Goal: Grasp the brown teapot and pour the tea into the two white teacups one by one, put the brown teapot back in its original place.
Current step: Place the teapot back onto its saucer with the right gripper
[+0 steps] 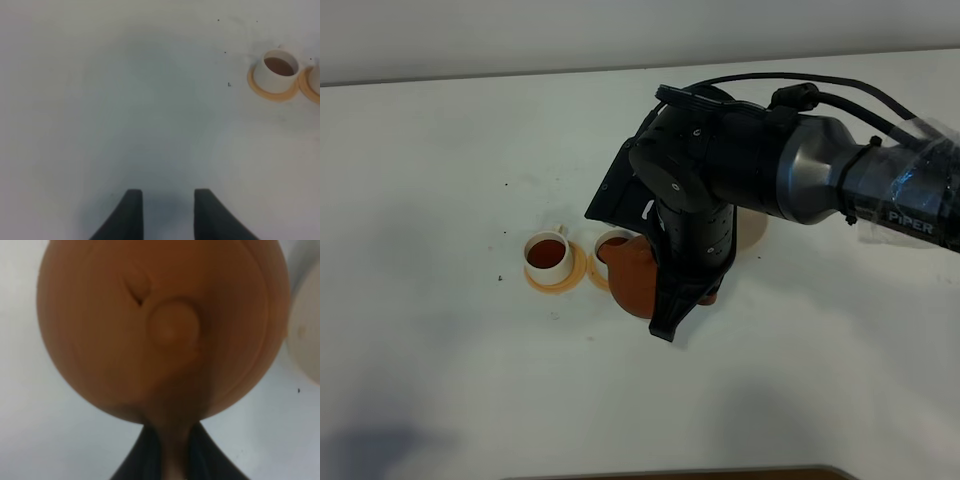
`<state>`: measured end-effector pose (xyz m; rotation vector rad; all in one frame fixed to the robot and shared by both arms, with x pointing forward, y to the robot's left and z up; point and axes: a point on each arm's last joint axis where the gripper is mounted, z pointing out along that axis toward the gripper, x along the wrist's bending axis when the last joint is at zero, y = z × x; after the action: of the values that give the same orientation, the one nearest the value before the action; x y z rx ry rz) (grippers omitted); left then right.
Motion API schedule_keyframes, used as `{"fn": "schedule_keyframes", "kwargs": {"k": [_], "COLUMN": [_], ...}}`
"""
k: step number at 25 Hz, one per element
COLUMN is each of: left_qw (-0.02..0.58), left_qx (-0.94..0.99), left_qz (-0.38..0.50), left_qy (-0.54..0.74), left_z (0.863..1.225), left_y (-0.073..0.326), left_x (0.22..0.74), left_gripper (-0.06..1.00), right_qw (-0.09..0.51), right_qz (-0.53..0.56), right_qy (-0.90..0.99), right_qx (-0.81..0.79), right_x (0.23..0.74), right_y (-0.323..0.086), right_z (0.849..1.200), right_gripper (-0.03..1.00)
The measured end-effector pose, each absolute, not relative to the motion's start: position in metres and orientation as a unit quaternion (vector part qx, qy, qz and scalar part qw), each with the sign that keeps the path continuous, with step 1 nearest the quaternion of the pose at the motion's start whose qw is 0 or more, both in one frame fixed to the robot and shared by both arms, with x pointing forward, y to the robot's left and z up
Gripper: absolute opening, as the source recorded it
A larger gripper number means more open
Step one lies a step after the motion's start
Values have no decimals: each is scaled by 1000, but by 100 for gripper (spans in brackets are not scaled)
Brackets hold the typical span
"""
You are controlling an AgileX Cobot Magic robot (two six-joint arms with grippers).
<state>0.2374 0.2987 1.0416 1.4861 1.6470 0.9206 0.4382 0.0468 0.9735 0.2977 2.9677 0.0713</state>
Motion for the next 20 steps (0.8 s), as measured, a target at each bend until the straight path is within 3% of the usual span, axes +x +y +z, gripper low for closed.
{"fn": "schedule_keyframes", "kwargs": {"k": [12, 20], "left_qw": [362, 362], "left_qx": [577, 577], "left_qz": [358, 358], "left_qy": [639, 639], "left_z": [1042, 1042], "left_y": [299, 299], "left_x": [237, 237], "left_gripper": [29, 29], "right_qw": [82, 130], "right_qz": [54, 88], "right_qy": [987, 981], "right_qx": [129, 116], "right_x": [456, 467], "right_y": [24, 12], "right_z": [971, 986], "right_gripper": [13, 13]}}
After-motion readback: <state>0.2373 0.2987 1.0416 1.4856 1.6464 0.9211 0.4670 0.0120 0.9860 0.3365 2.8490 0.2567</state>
